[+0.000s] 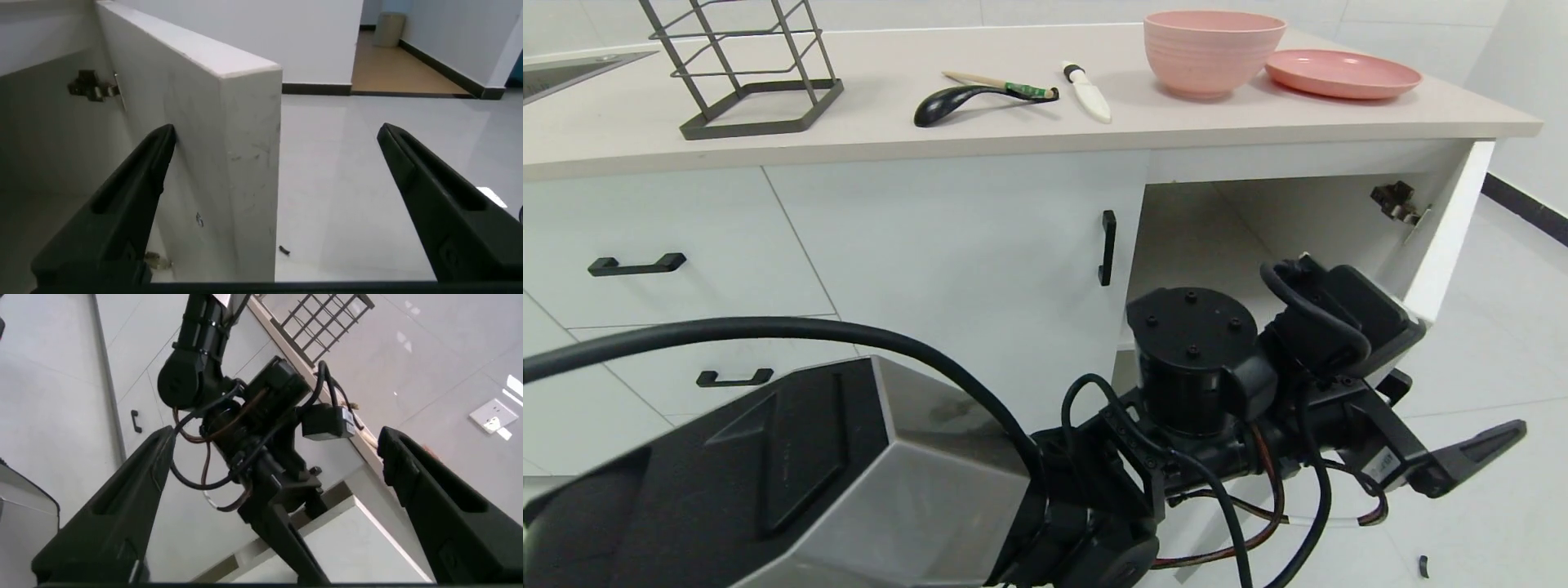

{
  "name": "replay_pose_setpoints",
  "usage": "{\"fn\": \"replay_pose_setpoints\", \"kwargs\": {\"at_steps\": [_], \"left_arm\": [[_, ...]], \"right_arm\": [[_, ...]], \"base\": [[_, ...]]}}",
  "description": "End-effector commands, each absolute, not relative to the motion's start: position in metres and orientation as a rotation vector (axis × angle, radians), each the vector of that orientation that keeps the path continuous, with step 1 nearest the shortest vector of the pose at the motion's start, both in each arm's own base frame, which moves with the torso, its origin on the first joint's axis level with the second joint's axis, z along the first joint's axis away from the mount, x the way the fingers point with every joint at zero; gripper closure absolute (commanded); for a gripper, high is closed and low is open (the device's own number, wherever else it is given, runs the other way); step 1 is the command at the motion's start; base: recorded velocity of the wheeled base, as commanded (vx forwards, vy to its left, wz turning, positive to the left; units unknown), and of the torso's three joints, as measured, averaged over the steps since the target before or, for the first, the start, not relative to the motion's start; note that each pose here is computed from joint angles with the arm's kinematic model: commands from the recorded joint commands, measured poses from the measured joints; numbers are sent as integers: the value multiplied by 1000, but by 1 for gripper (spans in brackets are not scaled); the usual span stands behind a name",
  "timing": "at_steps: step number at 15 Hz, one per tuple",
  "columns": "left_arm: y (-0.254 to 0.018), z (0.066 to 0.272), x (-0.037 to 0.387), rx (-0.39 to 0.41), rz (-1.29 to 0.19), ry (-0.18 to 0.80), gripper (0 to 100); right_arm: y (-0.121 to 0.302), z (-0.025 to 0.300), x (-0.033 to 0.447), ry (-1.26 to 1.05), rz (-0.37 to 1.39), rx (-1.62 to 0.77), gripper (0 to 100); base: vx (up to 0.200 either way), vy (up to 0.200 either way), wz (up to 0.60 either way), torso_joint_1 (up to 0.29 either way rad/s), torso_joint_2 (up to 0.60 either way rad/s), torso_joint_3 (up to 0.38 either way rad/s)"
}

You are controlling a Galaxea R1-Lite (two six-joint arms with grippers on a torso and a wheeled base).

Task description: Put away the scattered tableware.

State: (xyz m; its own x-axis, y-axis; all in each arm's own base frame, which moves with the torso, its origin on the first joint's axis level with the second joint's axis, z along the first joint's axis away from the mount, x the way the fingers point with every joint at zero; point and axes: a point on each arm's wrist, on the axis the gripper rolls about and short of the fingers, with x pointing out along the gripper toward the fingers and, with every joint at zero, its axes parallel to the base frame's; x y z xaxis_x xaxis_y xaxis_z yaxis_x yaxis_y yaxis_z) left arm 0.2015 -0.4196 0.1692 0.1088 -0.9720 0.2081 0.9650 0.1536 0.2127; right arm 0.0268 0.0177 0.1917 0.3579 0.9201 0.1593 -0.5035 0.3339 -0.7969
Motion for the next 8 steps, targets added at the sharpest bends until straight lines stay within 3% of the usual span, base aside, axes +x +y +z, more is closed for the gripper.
{"fn": "replay_pose_setpoints", "kwargs": {"at_steps": [1,6,8], "left_arm": [[-424,164,198,26,-1437,-324,0],[-436,167,177,4,-1484,-359,0],[-445,158,170,3,-1506,-348,0]], "right_arm": [[18,192,25,-691,1028,-730,0],[18,192,24,-699,1026,-738,0],[18,193,24,-701,1025,-738,0]], "base": [[0,0,0,0,0,0],[0,0,0,0,0,0],[0,0,0,0,0,0]]}}
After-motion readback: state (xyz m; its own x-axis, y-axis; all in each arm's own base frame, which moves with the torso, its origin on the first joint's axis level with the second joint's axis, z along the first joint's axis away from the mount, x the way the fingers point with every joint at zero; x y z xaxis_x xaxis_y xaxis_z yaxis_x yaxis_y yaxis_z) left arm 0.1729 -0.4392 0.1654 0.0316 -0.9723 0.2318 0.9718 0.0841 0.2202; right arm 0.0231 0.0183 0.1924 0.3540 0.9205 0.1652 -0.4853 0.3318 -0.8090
